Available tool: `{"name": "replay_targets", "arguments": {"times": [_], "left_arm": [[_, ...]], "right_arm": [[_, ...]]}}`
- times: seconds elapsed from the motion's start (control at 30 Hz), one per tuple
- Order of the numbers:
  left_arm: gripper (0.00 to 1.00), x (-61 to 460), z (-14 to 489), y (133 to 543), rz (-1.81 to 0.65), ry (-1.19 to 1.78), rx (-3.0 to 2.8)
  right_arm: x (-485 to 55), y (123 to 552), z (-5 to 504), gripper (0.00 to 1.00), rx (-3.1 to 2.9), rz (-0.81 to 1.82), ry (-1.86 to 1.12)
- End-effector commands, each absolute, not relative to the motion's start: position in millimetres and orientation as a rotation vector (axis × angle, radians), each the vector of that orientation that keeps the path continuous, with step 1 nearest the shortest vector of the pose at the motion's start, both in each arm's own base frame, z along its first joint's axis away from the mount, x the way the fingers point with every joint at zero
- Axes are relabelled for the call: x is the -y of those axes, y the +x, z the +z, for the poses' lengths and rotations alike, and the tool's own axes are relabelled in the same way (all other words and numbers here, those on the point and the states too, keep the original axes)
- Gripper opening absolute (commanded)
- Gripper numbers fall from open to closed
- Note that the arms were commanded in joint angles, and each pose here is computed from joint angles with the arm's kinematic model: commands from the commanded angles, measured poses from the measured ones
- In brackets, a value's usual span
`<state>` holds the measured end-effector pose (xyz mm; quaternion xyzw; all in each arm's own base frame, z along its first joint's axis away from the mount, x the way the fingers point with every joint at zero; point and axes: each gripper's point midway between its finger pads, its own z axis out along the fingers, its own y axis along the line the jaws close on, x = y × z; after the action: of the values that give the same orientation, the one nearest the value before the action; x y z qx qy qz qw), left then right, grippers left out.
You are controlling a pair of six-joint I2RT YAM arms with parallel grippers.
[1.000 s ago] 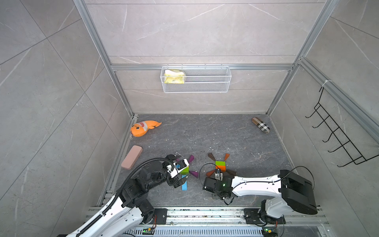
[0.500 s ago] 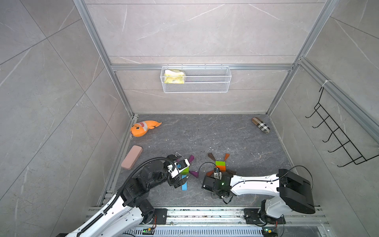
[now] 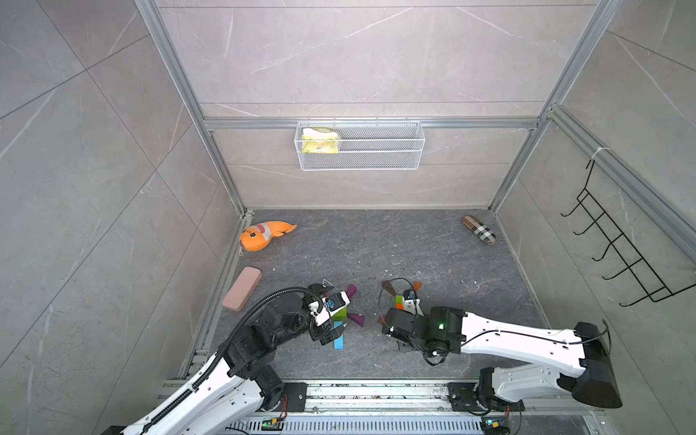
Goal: Assemble a small pinwheel with building blocks
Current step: Assemble the building block at the center of the board.
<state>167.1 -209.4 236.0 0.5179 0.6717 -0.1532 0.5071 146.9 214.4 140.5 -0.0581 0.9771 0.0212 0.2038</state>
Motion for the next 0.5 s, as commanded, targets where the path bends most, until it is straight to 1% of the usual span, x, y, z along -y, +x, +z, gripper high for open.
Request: {"name": "replay_targets", "arguments": {"times": [0.0, 0.07, 0.17, 0.23, 0.3, 0.4, 0.47], "left_arm": [[0.97, 215.1, 246.7, 172.0, -0.394, 1.207, -1.599], [0.96, 222.2, 241.7, 174.3, -0.434, 1.192, -1.613], [0.92, 237.1, 229.5, 171.0, -0.514, 1.248, -1.659], [0.84, 246.1, 223.0, 171.6, -0.560, 1.267, -1.701], [0.77, 254.7, 221.2, 173.9, -0.608, 1.255, -1.739], [0.73, 259.7, 218.9, 178.5, -0.611, 1.252, -1.761], [0.73, 257.1, 221.0, 179.9, -0.573, 1.272, -1.742]], "right_arm": [[-182.6, 160.5, 151.5, 0.38, -2.706, -0.055, -0.222], [-176.1, 172.1, 151.8, 0.38, -2.713, 0.000, -0.200], [-163.4, 187.8, 150.4, 0.37, -2.723, 0.060, -0.177], [-159.3, 190.9, 145.8, 0.37, -2.743, 0.070, -0.180], [-165.6, 187.7, 136.7, 0.36, -2.770, 0.120, -0.204], [-178.7, 169.0, 108.5, 0.32, -2.882, 0.215, -0.251], [-185.0, 154.2, 88.9, 0.30, -2.924, 0.245, -0.243]]}}
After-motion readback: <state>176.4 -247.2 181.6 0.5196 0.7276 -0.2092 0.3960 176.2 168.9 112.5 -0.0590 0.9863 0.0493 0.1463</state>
